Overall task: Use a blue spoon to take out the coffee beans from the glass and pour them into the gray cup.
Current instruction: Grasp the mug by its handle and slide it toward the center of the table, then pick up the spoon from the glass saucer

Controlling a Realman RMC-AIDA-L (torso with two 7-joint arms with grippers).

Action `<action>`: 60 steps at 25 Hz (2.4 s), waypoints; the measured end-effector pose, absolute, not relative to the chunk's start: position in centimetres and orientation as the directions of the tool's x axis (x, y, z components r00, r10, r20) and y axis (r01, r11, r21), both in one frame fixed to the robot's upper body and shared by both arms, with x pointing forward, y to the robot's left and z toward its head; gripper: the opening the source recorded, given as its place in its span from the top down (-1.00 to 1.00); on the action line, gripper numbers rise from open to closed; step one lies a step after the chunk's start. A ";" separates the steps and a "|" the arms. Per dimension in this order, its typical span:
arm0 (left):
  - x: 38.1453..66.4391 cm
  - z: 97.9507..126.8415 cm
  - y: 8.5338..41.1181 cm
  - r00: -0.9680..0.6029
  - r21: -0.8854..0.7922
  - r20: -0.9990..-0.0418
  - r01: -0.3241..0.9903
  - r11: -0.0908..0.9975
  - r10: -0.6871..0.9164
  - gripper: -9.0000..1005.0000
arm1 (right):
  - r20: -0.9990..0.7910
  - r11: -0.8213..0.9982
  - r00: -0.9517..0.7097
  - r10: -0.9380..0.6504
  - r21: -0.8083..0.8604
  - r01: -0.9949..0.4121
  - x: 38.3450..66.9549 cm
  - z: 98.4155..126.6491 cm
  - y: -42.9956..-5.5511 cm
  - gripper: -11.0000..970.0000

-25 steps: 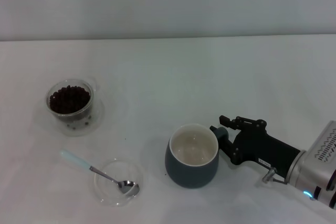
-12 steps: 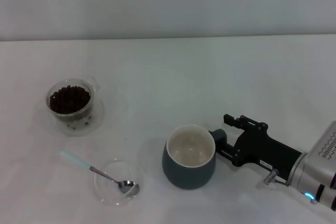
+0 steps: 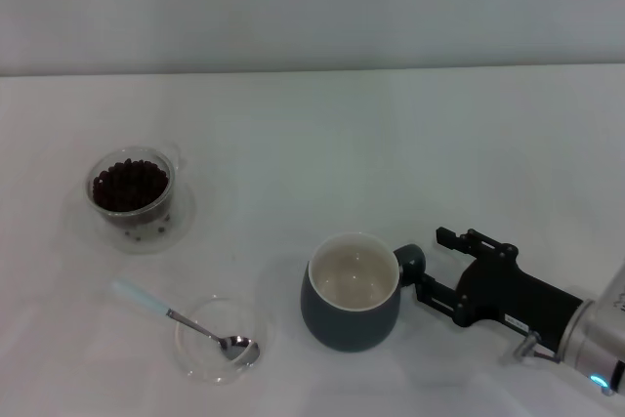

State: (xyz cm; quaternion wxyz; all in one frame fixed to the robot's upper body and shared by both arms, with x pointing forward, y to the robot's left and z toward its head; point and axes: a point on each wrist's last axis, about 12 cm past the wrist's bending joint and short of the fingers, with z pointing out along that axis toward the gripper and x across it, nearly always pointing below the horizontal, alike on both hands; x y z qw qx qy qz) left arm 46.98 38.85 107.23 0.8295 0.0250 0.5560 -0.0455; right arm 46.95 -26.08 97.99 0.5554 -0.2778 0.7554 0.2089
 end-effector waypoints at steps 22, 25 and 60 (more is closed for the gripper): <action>44.3 103.4 36.0 0.201 -0.553 -0.783 0.208 0.807 -0.589 -0.74 | -0.995 0.834 -0.043 -0.093 -0.054 -0.549 42.9 102.4 -38.1 -0.44; 43.4 102.3 34.7 0.121 -0.657 -0.715 0.220 0.721 -0.688 -0.75 | -0.994 0.862 0.054 -0.099 -0.113 -0.494 43.6 103.9 -39.6 -0.44; 44.3 98.0 27.8 -0.552 -0.960 -0.230 -0.005 0.279 -0.802 -0.75 | -0.971 0.860 0.217 -0.103 -0.197 -0.470 49.5 106.9 -38.1 -0.44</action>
